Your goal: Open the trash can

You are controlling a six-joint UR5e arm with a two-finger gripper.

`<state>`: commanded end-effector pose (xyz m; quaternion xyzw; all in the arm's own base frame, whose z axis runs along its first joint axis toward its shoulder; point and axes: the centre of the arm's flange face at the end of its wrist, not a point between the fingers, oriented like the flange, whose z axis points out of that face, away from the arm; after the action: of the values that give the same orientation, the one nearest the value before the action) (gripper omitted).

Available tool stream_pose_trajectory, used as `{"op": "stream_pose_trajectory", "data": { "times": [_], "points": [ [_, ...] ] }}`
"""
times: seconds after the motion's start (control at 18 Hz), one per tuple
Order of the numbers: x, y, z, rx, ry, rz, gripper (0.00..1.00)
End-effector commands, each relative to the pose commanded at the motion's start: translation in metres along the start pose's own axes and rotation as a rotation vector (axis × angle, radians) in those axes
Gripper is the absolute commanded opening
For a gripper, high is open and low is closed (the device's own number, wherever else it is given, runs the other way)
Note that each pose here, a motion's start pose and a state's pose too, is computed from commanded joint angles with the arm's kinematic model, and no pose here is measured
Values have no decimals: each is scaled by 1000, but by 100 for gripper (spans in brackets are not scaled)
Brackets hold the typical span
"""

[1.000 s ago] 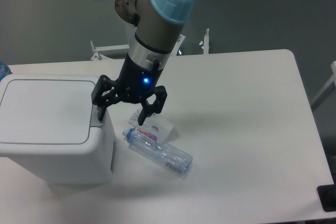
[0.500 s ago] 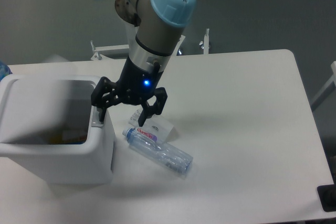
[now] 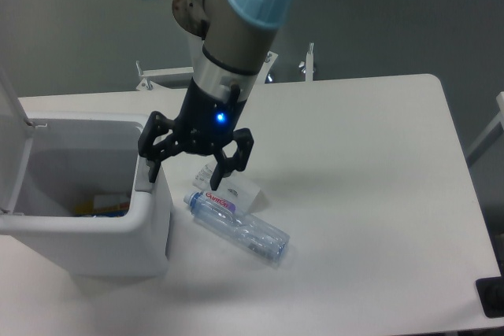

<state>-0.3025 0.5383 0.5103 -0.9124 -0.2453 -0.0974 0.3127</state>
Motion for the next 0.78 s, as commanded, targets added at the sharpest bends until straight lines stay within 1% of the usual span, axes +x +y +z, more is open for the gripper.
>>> {"op": "stream_pose_trajectory", "data": {
  "times": [0.11,0.22,0.33,0.5,0.61,0.78],
  "points": [
    [-28,-10,-22,41,-62,-23,100],
    [-42,-18,-38,66,-111,-25,100],
    [-73,-25,-60,99,-156,-31,100],
    [-113,-31,-92,132,-231,-5,100],
    [-137,-28,-105,129,-266,36,100],
    [-166,-17,-121,99,-311,177,100]
  ]
}}
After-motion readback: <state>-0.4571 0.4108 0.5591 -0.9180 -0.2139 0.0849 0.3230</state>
